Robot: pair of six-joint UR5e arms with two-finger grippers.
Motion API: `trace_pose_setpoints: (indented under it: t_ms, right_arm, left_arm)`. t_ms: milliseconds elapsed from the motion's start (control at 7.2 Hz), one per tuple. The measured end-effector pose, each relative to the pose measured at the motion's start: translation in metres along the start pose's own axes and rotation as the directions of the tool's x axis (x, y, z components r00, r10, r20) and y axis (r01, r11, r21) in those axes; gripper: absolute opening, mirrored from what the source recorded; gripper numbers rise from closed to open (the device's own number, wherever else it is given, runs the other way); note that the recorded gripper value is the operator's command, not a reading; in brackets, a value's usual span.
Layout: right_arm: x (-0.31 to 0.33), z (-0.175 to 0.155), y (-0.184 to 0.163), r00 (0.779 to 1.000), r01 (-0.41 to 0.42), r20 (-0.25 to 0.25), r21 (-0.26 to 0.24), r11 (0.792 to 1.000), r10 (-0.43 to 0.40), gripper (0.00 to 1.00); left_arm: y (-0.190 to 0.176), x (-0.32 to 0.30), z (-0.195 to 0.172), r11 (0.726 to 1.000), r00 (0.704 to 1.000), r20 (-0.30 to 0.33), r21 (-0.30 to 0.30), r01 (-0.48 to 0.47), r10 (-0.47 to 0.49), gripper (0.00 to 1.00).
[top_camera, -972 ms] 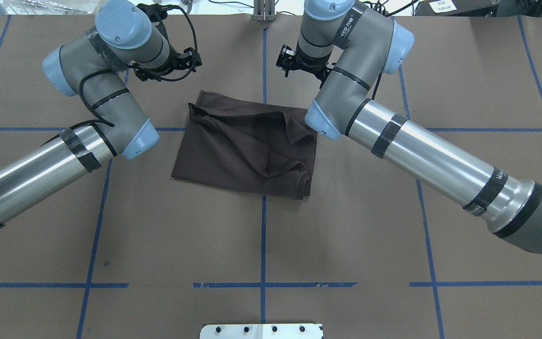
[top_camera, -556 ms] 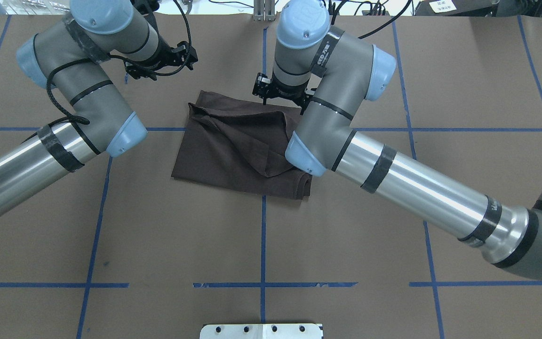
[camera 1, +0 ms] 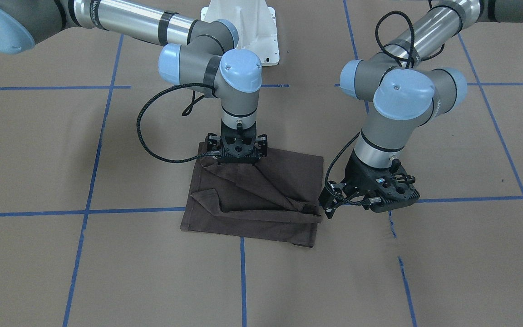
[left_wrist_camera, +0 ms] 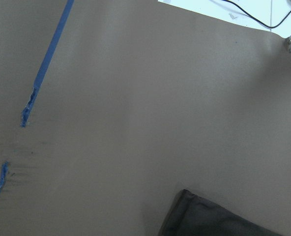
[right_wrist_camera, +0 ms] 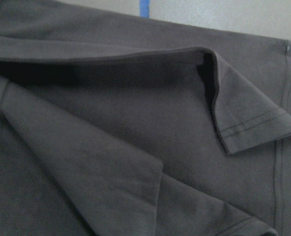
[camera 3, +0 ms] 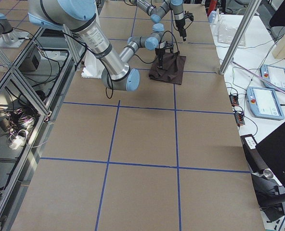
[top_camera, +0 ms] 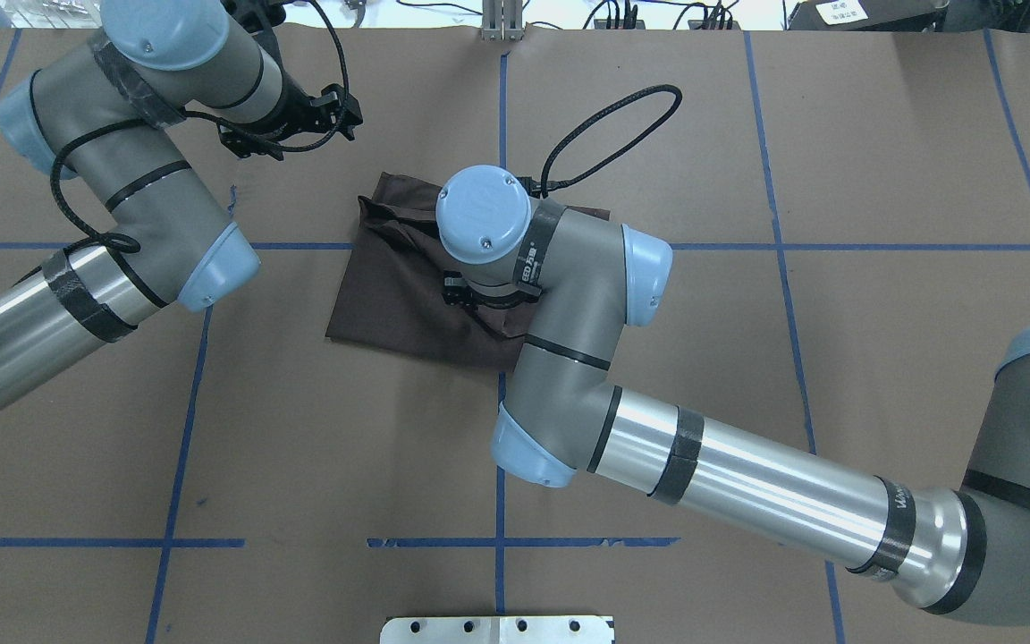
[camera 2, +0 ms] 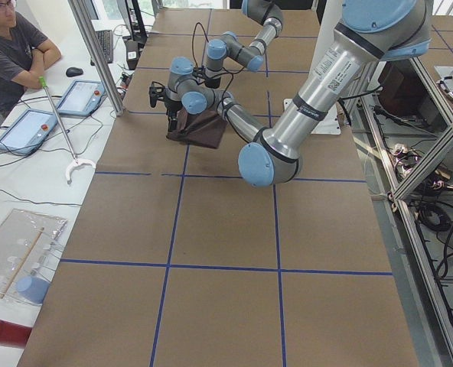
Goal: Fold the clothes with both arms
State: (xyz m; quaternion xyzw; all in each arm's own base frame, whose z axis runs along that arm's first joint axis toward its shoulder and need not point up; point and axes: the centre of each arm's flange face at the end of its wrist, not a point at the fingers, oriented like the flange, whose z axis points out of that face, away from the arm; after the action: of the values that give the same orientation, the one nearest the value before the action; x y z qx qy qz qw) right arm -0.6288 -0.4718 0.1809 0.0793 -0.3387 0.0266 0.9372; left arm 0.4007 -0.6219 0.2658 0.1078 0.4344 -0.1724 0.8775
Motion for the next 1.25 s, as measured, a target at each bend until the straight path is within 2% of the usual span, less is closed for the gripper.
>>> trace_pose_setpoints:
  t_ms: [278,417,556,694,1250]
  right_arm:
    - [-0.004,0.006,0.012,0.998,0.065,-0.008,-0.004,0.998,-0.065,0.35]
    - [-0.007,0.007,0.017,0.997,0.081,-0.004,-0.008,0.997,-0.081,0.32]
    - [-0.010,0.008,0.022,0.996,0.090,0.000,-0.012,0.996,-0.090,0.22]
    - [-0.014,0.007,0.026,0.995,0.097,0.004,-0.015,0.995,-0.097,0.00]
    - [-0.014,0.006,0.025,0.992,0.125,0.006,-0.012,0.992,-0.125,0.00]
  left_arm:
    - [0.000,-0.001,0.000,1.000,1.000,0.001,0.000,0.001,-0.001,1.00]
    - [-0.002,-0.002,-0.001,1.000,1.000,0.002,0.002,0.003,-0.003,1.00]
    - [-0.005,-0.003,-0.002,1.000,1.000,0.002,0.005,0.005,-0.005,1.00]
    - [-0.007,-0.004,-0.004,1.000,1.000,0.003,0.008,0.008,-0.008,1.00]
    - [-0.012,-0.005,-0.008,1.000,1.000,0.006,0.012,0.014,-0.014,1.00]
